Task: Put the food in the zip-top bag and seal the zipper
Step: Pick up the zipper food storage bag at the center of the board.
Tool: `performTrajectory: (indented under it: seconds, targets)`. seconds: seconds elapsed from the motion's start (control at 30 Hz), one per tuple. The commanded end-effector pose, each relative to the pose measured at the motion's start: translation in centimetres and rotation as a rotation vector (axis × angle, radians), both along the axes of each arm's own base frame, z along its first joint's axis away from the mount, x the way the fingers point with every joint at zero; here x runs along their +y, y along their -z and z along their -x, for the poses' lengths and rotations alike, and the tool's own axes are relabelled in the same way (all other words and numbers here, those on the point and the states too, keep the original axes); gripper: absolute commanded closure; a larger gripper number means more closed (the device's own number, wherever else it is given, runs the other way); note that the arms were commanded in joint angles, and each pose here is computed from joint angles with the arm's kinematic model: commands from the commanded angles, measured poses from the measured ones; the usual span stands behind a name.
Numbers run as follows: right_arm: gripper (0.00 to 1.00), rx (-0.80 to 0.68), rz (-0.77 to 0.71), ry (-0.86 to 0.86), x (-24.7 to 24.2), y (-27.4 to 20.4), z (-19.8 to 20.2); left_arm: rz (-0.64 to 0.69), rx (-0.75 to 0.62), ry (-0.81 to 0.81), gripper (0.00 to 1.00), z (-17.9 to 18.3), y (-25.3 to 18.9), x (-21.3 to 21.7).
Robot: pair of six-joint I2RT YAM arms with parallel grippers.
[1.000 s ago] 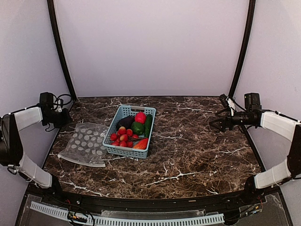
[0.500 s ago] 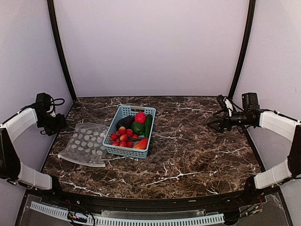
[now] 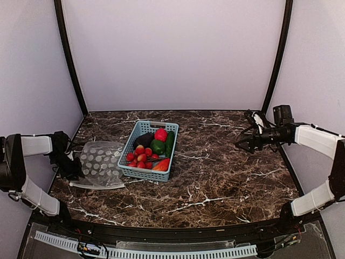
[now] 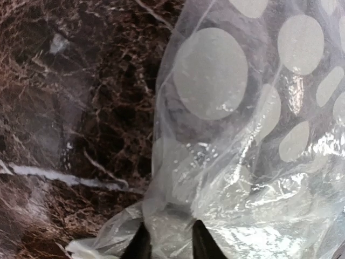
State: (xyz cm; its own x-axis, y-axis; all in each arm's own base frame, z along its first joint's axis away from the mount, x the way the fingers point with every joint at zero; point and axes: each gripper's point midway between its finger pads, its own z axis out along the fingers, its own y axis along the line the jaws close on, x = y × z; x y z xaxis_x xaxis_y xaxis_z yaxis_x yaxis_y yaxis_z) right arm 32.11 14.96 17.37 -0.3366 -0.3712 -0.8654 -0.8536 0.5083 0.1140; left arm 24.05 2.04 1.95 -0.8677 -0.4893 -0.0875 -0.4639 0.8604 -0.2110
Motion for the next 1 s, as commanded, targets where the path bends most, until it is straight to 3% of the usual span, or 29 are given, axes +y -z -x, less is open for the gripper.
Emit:
performTrajectory:
  seconds: [0.0,0.07,0.2,0.37,0.53,0.7,0.83,0.97]
  targets:
    - [0.10,-0.007,0.045,-0.035,1.0,0.4,0.0,0.008,-0.056,0.013,0.88,-0.9,-0.3,-0.1]
    - [0.10,-0.012,0.064,-0.038,1.2,0.6,0.1,0.005,-0.108,0.010,0.97,-1.7,-1.2,-0.1]
    - [0.10,-0.014,0.072,-0.042,1.5,0.6,0.1,-0.015,-0.264,-0.004,0.99,-4.0,-5.5,0.2]
    - [0.10,-0.005,0.058,-0.048,1.8,0.4,0.3,-0.042,-0.555,-0.012,0.99,-7.9,-15.2,0.5]
    - [0.11,0.000,0.011,-0.050,2.3,-1.3,0.2,0.036,-0.792,0.017,0.99,-10.8,-24.3,-1.7]
    - [0.11,-0.027,-0.006,-0.066,2.6,-5.1,-0.1,0.073,-0.883,0.114,0.99,-13.1,-29.0,-6.0]
    - [0.10,-0.055,-0.006,-0.065,2.5,-8.2,0.1,0.166,-0.940,0.252,0.99,-14.5,-31.8,-12.3]
    - [0.10,-0.031,-0.095,-0.090,3.3,-11.6,1.3,0.246,-0.979,0.391,0.99,-15.3,-33.8,-19.3]
